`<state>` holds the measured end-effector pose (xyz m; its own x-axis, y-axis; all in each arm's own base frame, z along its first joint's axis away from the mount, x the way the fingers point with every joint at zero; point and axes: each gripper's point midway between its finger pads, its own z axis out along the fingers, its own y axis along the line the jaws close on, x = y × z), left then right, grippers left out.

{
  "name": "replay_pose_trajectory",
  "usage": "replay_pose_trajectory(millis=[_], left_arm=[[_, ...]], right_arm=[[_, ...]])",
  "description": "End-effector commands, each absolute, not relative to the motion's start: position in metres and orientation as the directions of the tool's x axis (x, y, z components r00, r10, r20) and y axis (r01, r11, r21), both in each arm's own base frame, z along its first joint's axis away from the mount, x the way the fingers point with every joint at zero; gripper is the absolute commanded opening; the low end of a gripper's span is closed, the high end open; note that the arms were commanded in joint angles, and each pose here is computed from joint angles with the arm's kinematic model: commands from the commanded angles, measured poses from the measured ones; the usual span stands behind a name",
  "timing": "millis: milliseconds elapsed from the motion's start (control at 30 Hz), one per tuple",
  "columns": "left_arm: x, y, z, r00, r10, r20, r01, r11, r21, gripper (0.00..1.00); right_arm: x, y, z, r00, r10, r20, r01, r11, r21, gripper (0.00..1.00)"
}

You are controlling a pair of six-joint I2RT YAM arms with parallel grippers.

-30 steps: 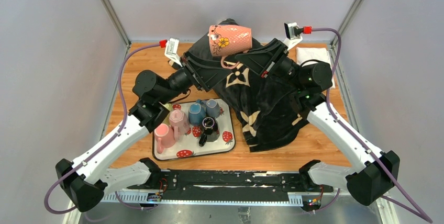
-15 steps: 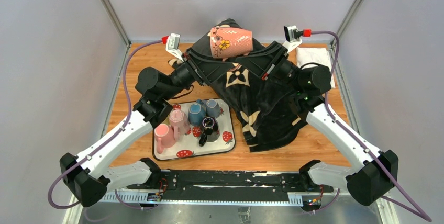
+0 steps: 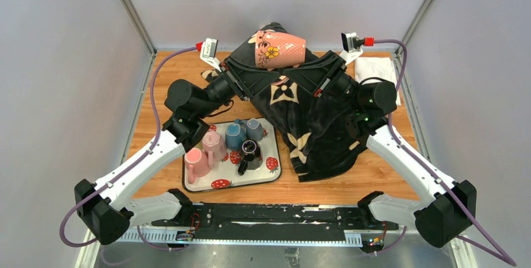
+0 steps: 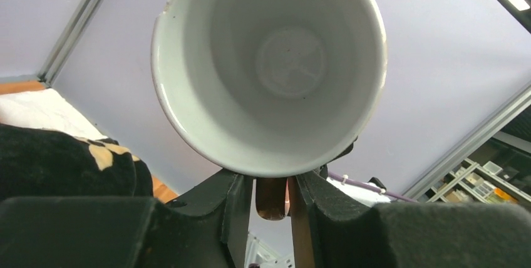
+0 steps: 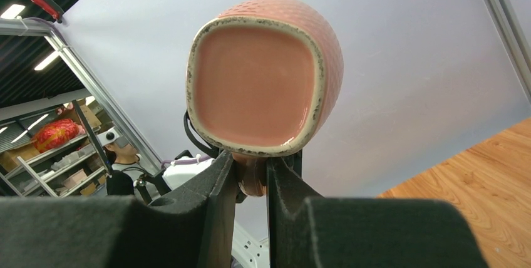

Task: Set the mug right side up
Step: Turn over the cup on the tray.

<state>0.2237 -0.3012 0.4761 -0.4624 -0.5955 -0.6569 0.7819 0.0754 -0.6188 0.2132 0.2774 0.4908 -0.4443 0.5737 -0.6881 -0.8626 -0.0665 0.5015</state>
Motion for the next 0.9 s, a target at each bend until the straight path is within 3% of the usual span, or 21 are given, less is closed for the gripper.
replay_pose_trajectory(millis=[0,100,200,367,600,867], left_arm=[[0.209,-0.291,0.517,-0.398,-0.653,-0.645,0.842,0.018,-0.539,0.29],[0.209,-0.291,0.517,-0.395,-0.654,-0.645,0.844,0.019,-0.536,0.11],[0.208,-0.29,0.516,-0.391,-0.653,-0.649,0.847,0.021,-0.531,0.0],[0.204,-0.287,0.516,-0.367,-0.652,-0.663,0.86,0.035,-0.51,0.0],[0.204,-0.287,0.507,-0.352,-0.631,-0.691,0.861,0.07,-0.503,0.0],[0.205,-0.286,0.502,-0.326,-0.606,-0.725,0.864,0.12,-0.489,0.0]], right_arm=[[0.202,0.27,0.502,-0.398,0.598,-0.695,-0.894,-0.084,0.44,0.0],[0.204,0.27,0.498,-0.4,0.598,-0.695,-0.891,-0.077,0.447,0.0],[0.207,0.271,0.494,-0.404,0.602,-0.689,-0.886,-0.07,0.459,0.0],[0.213,0.271,0.489,-0.405,0.604,-0.687,-0.879,-0.05,0.475,0.05],[0.221,0.268,0.48,-0.403,0.618,-0.675,-0.858,0.001,0.513,0.38],[0.231,0.264,0.462,-0.378,0.614,-0.693,-0.831,0.105,0.546,0.54]])
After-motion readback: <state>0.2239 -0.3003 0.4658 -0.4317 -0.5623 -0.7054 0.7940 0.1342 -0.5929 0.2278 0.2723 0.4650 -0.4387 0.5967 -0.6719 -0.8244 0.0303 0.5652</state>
